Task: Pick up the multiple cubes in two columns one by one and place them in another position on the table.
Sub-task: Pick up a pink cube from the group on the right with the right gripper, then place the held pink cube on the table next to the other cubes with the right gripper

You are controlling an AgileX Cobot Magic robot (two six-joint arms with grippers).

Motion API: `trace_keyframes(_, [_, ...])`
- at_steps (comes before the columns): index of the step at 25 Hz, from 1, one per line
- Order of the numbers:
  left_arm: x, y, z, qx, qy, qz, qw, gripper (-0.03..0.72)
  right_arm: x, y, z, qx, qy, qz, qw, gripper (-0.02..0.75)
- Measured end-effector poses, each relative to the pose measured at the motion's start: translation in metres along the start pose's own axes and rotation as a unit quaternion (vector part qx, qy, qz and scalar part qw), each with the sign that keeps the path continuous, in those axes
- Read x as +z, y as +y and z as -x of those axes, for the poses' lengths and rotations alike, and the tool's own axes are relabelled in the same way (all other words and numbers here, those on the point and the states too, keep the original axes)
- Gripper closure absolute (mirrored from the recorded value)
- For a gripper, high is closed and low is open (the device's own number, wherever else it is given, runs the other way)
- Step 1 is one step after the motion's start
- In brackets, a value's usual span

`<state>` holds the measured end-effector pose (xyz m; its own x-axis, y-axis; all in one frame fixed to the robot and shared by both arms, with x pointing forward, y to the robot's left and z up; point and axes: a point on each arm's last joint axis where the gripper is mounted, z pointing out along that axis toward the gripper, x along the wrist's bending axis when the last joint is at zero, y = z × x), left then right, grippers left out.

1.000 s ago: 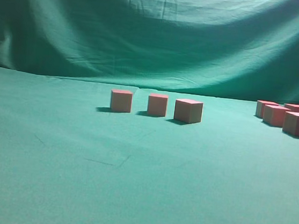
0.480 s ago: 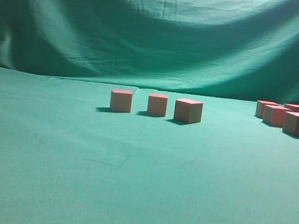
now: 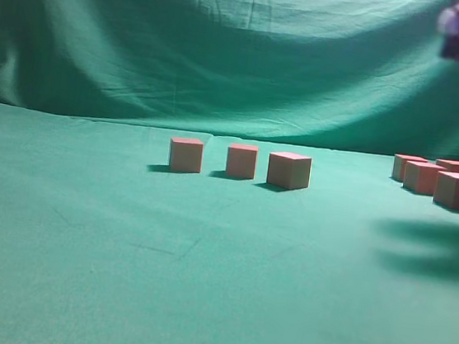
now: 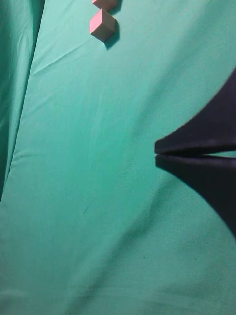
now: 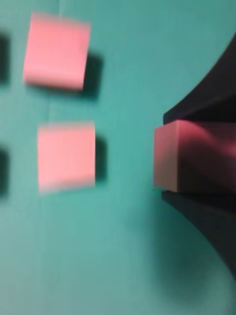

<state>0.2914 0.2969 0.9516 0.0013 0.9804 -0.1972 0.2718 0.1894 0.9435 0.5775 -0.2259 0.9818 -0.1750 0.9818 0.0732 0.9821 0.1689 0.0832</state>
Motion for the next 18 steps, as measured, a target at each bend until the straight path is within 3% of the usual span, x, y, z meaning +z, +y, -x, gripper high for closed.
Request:
trace_keyframes(4, [0.0,0.0,0.0,0.0,0.0,0.0,1.0,0.688,-0.023,0.005,-0.064,-0.074,0.018,0.003,0.997,0.477])
trace_keyframes(9, [0.0,0.0,0.0,0.0,0.0,0.0,1.0,0.688,-0.043,0.0,-0.145,-0.112,0.05,0.055,0.991,0.477])
trace_keyframes(18, [0.0,0.0,0.0,0.0,0.0,0.0,1.0,0.688,-0.02,0.005,-0.236,-0.103,0.078,0.047,0.99,0.477])
